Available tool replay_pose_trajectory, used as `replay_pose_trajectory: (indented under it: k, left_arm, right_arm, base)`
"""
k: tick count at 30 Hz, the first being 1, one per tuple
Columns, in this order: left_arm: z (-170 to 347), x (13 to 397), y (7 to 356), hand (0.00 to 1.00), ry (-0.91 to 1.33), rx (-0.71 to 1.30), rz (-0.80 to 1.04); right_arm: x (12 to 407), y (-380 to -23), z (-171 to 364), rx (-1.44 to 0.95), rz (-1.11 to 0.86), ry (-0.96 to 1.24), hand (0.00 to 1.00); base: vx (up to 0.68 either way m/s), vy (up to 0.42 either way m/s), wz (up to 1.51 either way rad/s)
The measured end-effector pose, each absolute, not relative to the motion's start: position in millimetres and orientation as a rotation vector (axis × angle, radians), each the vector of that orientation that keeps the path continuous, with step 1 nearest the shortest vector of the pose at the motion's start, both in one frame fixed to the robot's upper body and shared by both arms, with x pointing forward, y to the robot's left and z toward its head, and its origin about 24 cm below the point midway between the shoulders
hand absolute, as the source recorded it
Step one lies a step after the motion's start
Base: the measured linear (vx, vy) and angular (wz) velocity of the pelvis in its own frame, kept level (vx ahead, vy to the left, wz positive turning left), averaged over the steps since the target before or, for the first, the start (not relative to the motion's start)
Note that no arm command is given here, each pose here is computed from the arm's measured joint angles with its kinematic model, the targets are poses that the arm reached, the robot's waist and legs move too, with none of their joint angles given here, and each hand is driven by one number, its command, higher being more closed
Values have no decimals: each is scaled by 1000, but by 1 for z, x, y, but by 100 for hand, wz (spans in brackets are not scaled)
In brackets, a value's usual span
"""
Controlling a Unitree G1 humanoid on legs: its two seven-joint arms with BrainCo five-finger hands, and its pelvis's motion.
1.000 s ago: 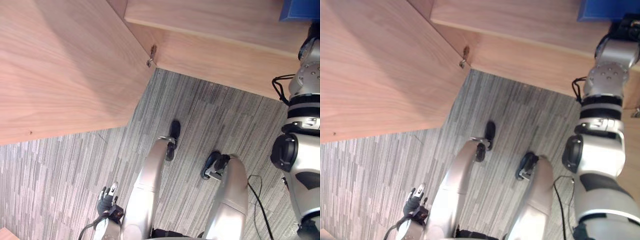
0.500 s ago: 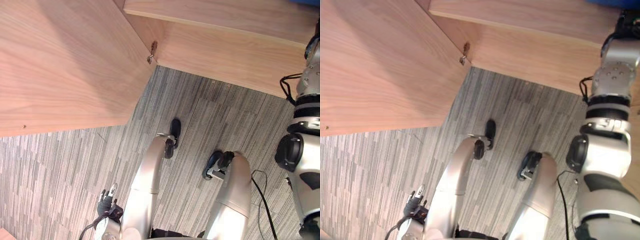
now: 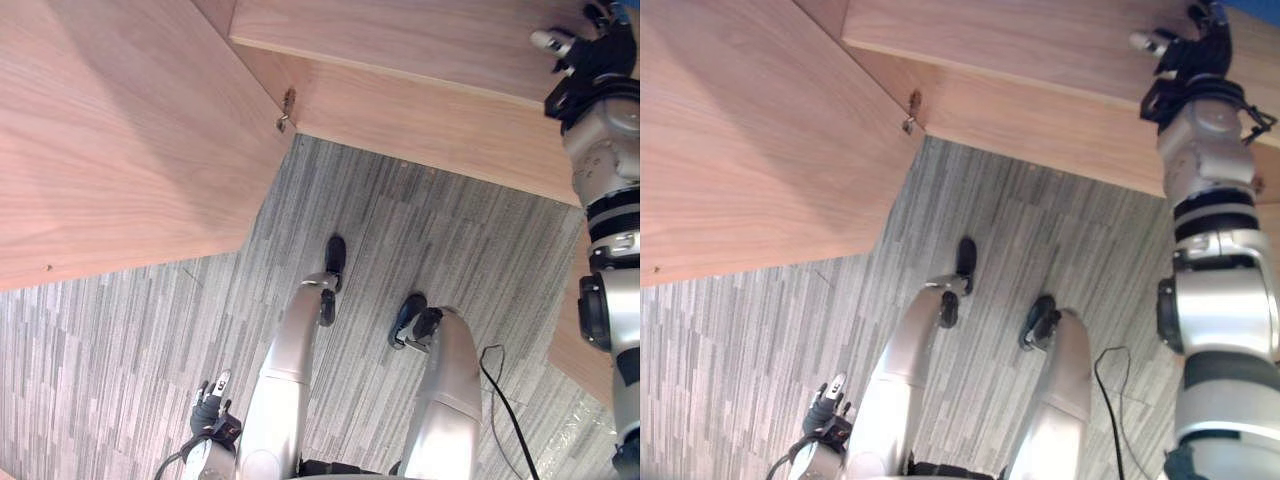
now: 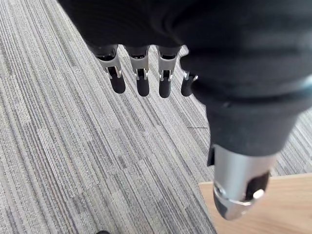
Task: Walk over to the cabinet, pick up the folder, carry it to the office cabinet, place the folder inside the office cabinet, then close the office cabinet door
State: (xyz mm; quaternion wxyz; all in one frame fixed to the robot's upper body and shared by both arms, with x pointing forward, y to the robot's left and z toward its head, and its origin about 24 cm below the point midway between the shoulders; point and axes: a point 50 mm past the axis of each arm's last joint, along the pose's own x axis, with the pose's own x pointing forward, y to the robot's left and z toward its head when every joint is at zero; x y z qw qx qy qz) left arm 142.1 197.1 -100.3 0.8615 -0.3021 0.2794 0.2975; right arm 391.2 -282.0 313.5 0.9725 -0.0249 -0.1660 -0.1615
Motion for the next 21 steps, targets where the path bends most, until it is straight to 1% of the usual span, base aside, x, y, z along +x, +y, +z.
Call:
replay_pose_trajectory:
  k: [4,9,15,21]
  left_arm:
    - [-98,146,204,0,575,-598,585]
    - [-88,173,213,0,514,-566,545]
    - [-84,193,222,0,472,-589,580]
    - [-82,200,233,0,463,-571,599]
  right_arm:
    - [399,-266,304,-175,-259,-293,0]
    - [409,-244,281,-366,-224,-218,0]
    - [417,-218,257,-459,-175,-153,0]
    - [422,-206,239,-524,-142,-79,0]
  base:
    - [48,-46,-27]
    - [56,-31,-17]
    - [97,-48,-20]
    - [109,-100,-13]
